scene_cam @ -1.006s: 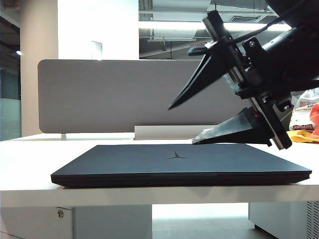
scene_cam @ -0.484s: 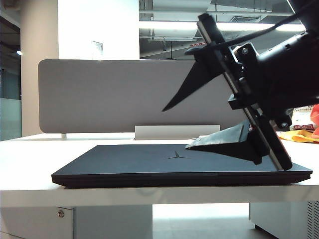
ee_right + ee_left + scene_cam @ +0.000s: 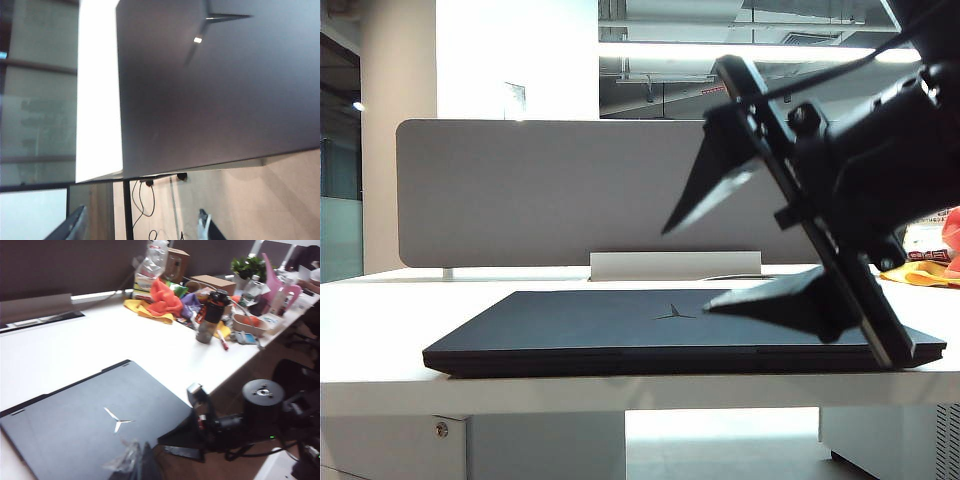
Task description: Open the lid of the laptop and use the keypad to enter the password "123".
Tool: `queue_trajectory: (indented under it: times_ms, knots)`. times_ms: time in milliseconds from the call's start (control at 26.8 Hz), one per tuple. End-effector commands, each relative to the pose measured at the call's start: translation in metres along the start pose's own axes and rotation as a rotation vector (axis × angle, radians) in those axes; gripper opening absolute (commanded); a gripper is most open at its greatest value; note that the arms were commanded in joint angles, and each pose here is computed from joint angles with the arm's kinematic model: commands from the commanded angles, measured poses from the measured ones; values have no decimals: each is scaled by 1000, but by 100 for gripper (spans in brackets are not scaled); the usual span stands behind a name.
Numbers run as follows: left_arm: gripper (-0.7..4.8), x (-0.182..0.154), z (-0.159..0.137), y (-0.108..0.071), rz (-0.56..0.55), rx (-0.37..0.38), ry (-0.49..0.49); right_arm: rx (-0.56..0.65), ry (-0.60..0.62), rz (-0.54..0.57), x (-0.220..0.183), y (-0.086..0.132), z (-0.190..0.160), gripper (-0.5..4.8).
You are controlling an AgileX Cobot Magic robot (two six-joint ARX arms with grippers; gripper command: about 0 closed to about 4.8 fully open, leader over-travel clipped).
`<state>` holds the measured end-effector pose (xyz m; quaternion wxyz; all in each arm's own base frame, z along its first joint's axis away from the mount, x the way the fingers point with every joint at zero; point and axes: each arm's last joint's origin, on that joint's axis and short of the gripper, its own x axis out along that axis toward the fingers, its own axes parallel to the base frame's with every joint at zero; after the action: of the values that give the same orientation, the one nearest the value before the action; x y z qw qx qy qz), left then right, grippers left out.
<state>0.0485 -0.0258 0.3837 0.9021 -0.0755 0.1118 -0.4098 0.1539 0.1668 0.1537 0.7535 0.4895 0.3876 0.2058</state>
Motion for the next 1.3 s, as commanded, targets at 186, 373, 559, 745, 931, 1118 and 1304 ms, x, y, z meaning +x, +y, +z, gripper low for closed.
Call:
queue_trajectory:
  times_ms: [186, 373, 559, 745, 931, 1118, 1304]
  knots:
    - [-6, 7, -1, 5, -13, -13, 45, 67, 0, 9, 13, -5, -8, 279]
    - [-6, 12, -2, 10, -48, -28, 90, 135, -14, 3, 21, -11, -10, 279]
    - [-6, 16, -6, 10, -98, -47, 140, 138, -84, -18, 24, -15, -9, 270]
    - [-6, 24, -13, 13, -76, -55, 240, 165, -132, -32, 26, -18, -4, 246]
    - [-6, 32, -14, 15, -53, -38, 276, 174, -149, -36, 29, -22, 0, 246]
    - [-6, 34, -14, 17, -53, -37, 284, 175, -148, -27, 38, -21, 1, 246]
    - [-6, 34, -14, 17, -47, -34, 286, 168, -139, 33, 46, -12, 2, 176]
